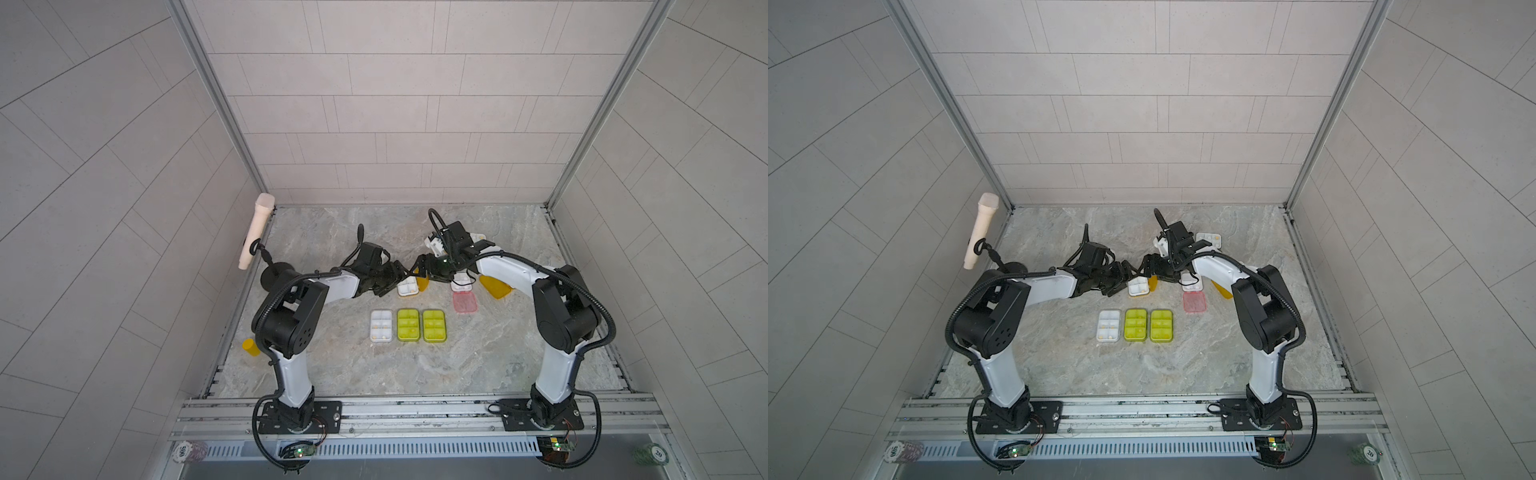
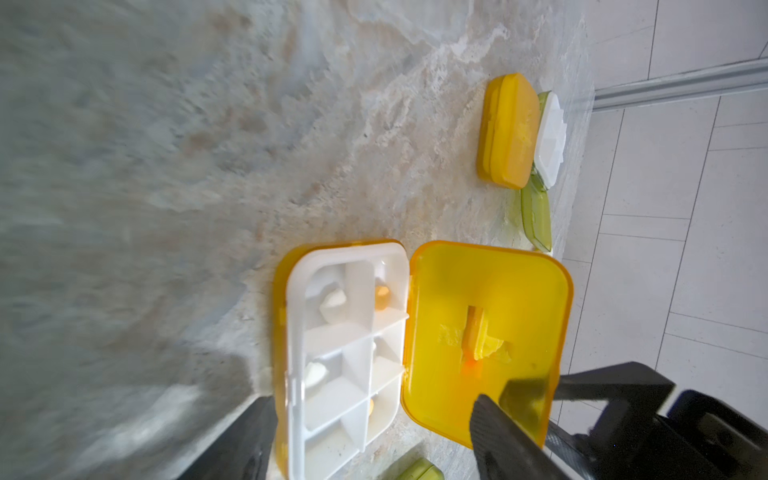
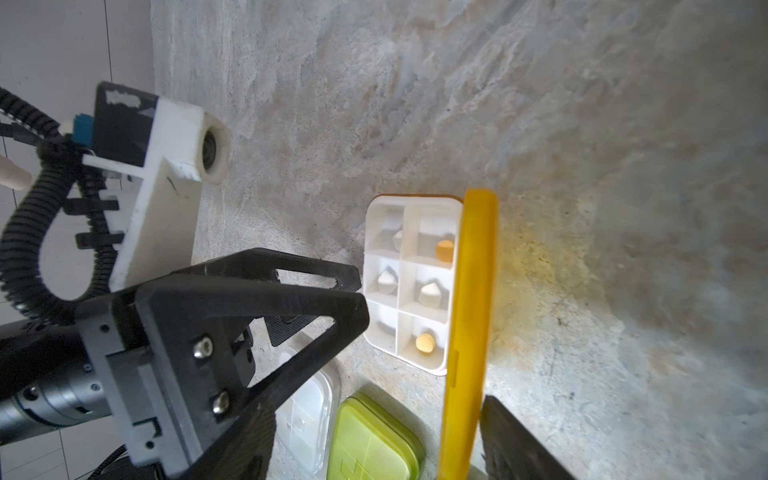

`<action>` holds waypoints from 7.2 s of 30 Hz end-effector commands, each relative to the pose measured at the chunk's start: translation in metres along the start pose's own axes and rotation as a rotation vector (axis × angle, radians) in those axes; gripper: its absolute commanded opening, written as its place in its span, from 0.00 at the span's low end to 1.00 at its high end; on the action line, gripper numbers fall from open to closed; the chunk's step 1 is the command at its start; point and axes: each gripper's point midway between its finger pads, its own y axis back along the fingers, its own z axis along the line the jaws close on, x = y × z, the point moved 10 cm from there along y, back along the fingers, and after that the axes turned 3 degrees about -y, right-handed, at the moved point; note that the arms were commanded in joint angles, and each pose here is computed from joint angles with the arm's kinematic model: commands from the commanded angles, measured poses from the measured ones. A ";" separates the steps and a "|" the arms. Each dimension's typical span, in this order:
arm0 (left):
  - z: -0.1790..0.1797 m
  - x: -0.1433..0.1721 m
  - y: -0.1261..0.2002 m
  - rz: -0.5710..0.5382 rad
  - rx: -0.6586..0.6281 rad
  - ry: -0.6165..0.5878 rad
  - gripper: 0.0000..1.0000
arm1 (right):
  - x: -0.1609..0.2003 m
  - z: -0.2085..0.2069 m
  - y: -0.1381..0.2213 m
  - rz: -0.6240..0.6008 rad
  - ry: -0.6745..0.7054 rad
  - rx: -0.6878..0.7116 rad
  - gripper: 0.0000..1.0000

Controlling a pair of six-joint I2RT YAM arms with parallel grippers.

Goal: Close pillboxes
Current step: Close the lid on the pillbox, then pick up the pillbox at the center of the board, then place the pillbox at the center of the board, then adjust the pillbox at the center of the board.

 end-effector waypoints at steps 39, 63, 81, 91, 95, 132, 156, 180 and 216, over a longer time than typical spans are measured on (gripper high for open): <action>-0.003 -0.043 0.076 -0.240 0.034 0.070 0.79 | -0.007 0.012 -0.041 0.059 0.119 0.412 0.78; -0.002 -0.044 0.075 -0.237 0.042 0.075 0.78 | -0.002 0.007 -0.069 0.112 0.212 0.583 0.77; -0.001 -0.046 0.079 -0.250 0.043 0.080 0.78 | 0.006 0.010 -0.074 0.111 0.222 0.591 0.79; 0.003 -0.053 0.089 -0.287 0.042 0.093 0.78 | 0.000 0.029 -0.085 0.067 0.225 0.584 0.84; 0.003 -0.054 0.091 -0.293 0.047 0.094 0.78 | 0.000 0.029 -0.090 0.065 0.224 0.586 0.84; 0.005 -0.085 0.174 -0.536 0.006 0.034 0.78 | 0.067 0.144 -0.078 -0.068 0.262 0.405 0.70; 0.025 -0.093 0.211 -0.686 -0.052 0.089 0.78 | 0.152 0.173 -0.147 -0.122 0.182 0.400 0.68; 0.030 -0.095 0.206 -0.668 -0.044 0.104 0.78 | 0.158 0.175 -0.165 -0.099 0.153 0.406 0.82; 0.006 -0.077 0.128 -0.384 0.135 0.113 0.77 | 0.024 -0.008 0.034 -0.166 0.066 0.591 0.87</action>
